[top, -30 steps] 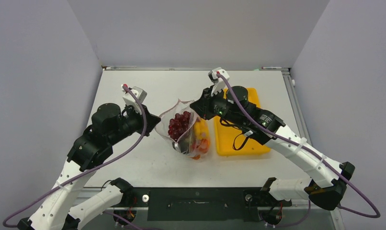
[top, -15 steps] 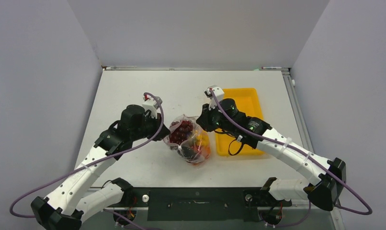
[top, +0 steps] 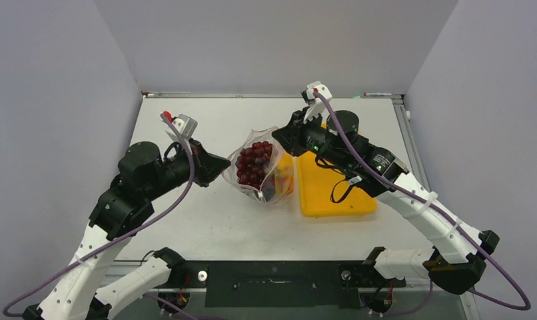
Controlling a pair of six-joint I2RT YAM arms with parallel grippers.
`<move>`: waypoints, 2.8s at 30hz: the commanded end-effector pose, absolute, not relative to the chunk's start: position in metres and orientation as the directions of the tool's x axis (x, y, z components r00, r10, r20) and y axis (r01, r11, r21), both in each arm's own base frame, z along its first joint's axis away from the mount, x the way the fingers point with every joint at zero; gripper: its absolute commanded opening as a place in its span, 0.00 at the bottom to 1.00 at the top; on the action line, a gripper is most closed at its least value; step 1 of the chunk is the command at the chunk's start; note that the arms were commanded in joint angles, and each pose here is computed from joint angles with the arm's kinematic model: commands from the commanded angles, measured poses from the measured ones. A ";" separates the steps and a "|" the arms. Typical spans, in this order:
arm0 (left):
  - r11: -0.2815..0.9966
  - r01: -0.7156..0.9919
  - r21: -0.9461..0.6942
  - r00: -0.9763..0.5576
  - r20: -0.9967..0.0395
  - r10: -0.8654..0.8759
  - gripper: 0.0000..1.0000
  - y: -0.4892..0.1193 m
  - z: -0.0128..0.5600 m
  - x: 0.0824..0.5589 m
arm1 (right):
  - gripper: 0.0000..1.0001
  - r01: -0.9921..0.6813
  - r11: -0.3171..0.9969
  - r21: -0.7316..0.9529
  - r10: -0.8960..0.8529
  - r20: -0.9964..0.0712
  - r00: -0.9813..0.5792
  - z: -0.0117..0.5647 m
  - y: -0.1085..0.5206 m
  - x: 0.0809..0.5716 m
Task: Place the food in the zip-top bag and seal the zipper
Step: Adjust the zipper food storage bag at the center of the board.
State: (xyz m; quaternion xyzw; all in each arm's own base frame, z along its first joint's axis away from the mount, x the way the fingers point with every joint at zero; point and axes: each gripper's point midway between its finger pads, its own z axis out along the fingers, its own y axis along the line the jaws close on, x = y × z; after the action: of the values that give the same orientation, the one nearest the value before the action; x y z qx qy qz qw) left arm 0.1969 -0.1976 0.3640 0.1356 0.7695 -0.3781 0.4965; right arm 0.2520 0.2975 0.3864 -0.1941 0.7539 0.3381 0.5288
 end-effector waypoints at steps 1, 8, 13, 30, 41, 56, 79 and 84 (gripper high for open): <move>0.650 0.602 -0.463 -0.447 -0.871 -0.206 0.01 -0.198 0.371 0.192 | 0.05 -0.658 0.689 0.305 0.116 -0.942 -0.315 0.401 0.299 0.258; 0.680 0.490 -0.546 -0.597 -0.778 -0.195 0.00 -0.215 0.283 0.214 | 0.05 -0.613 0.696 0.373 0.054 -0.879 -0.474 0.295 0.323 0.267; 0.702 0.448 -0.553 -0.646 -0.743 -0.172 0.00 -0.222 0.264 0.225 | 0.05 -0.618 0.684 0.388 0.031 -0.861 -0.507 0.282 0.335 0.270; 0.704 0.448 -0.551 -0.505 -0.806 -0.309 0.00 -0.191 0.335 0.210 | 0.05 -0.691 0.646 0.325 0.073 -0.927 -0.368 0.365 0.341 0.272; 0.672 0.409 -0.617 -0.581 -0.744 -0.330 0.00 -0.205 0.302 0.214 | 0.05 -0.706 0.622 0.338 -0.001 -0.901 -0.433 0.315 0.361 0.275; 0.654 0.418 -0.631 -0.573 -0.742 -0.349 0.00 -0.205 0.311 0.211 | 0.63 -0.763 0.563 0.317 0.072 -0.939 -0.336 0.370 0.343 0.237; 0.675 0.396 -0.622 -0.550 -0.750 -0.369 0.00 -0.197 0.312 0.213 | 0.68 -0.848 0.472 0.242 -0.079 -0.946 -0.315 0.322 0.306 0.147; 0.676 0.392 -0.624 -0.550 -0.748 -0.371 0.00 -0.197 0.311 0.214 | 0.68 -0.861 0.457 0.224 -0.114 -0.945 -0.306 0.309 0.308 0.129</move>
State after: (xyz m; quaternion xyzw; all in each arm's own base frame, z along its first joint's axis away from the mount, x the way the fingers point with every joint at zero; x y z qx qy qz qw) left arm 0.2113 -0.1954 0.2879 0.0095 0.8076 -0.3835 0.4479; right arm 0.1393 0.3093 0.3093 -0.3362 0.7148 0.3953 0.4688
